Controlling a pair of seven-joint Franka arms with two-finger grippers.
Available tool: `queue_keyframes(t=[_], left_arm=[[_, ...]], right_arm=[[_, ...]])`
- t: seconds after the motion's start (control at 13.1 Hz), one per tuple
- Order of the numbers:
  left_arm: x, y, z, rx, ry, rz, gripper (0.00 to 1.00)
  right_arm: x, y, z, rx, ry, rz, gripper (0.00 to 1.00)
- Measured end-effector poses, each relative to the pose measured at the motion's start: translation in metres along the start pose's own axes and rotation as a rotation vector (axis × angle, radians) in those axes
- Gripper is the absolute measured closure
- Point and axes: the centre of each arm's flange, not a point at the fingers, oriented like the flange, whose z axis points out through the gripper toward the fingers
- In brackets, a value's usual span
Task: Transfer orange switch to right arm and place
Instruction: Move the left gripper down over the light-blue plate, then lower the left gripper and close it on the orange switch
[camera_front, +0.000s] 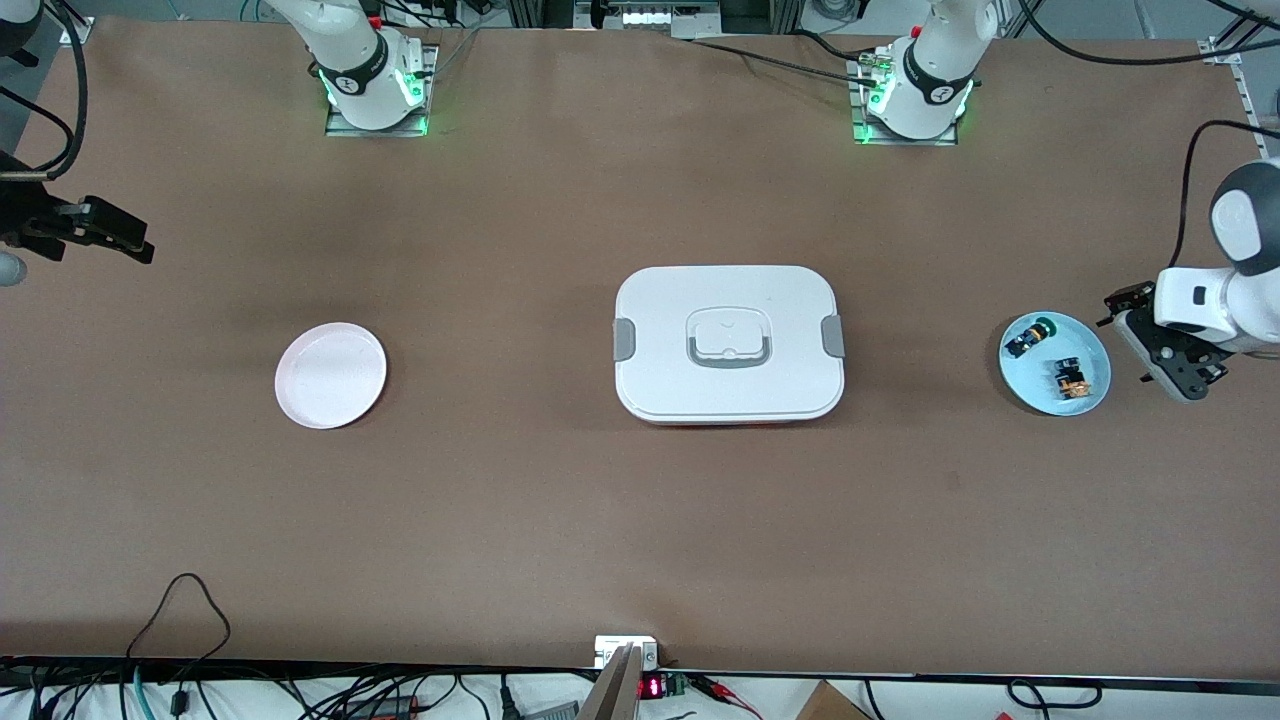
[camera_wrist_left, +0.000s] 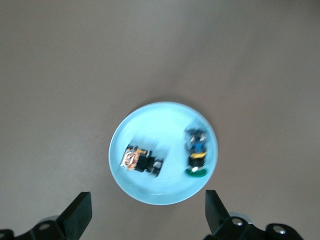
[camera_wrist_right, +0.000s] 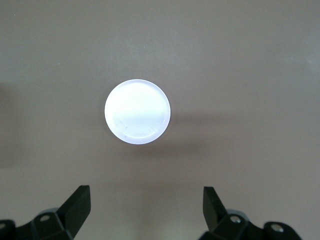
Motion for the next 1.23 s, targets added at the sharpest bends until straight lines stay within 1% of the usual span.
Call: queue_keyframes(t=[0.15,0.31,0.54,0.77,1.23], left_arm=[[-0.013,-0.009,0.035,0.001,0.006,0.091,0.00],[-0.028,-0.016,0.065,0.004,0.018,0.142,0.00],[-0.041,-0.022,0.098,-0.005,0.029,0.156,0.00],[-0.036,-0.025,0.115,0.011,0.038,0.171,0.00],[-0.036,-0.026,0.138,-0.004,0.044,0.168,0.00]], right_arm=[[0.000,0.000,0.000,0.000,0.000,-0.001,0.00],[0.000,0.000,0.000,0.001,0.000,-0.001,0.00],[0.000,-0.001,0.000,0.001,0.000,-0.002,0.00],[0.000,-0.005,0.000,0.002,0.000,-0.011,0.00],[0.000,-0.010,0.000,0.002,0.000,-0.023,0.00]])
